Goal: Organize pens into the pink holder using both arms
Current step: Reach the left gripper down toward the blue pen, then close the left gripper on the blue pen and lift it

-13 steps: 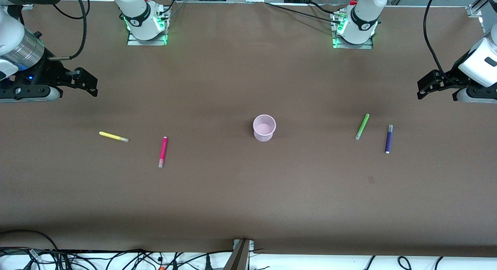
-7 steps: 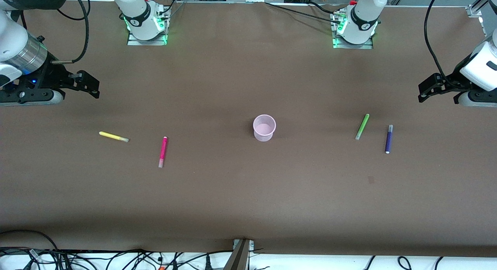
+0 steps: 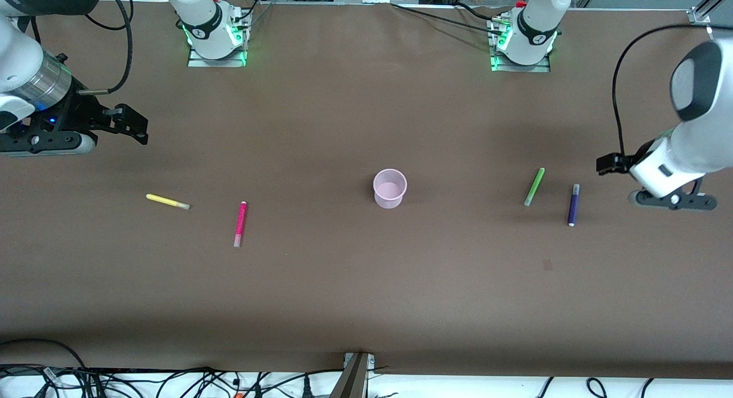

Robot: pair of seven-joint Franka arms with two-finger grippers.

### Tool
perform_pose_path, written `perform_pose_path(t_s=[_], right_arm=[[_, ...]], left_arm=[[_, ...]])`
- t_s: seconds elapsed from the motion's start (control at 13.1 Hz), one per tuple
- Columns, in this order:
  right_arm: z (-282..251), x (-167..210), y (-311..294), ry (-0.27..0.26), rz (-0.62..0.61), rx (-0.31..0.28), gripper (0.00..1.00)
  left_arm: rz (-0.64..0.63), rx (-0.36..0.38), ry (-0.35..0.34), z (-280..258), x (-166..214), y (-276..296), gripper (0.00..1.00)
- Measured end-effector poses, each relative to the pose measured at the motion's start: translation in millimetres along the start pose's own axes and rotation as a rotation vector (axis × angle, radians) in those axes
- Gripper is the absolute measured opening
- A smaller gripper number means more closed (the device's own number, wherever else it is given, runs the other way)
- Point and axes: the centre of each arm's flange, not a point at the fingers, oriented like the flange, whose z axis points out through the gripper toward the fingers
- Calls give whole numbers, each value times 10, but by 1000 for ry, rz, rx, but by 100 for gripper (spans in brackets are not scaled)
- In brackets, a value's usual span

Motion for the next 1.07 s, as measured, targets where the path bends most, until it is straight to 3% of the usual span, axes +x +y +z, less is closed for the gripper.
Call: perform_pose_path(t_s=[0.38,0.77,1.07], right_arm=[[-3,-5,-62,0,-11,1,100],[-7,-9,-95,1,-17,1,100],[-9,-9,-100,2,-17,1,100]], left_arm=[[108,8,92,1223,408,-201,100],[198,-13,67,2340,548,-436,100],[259,-28,77,2631,645,-188,100]])
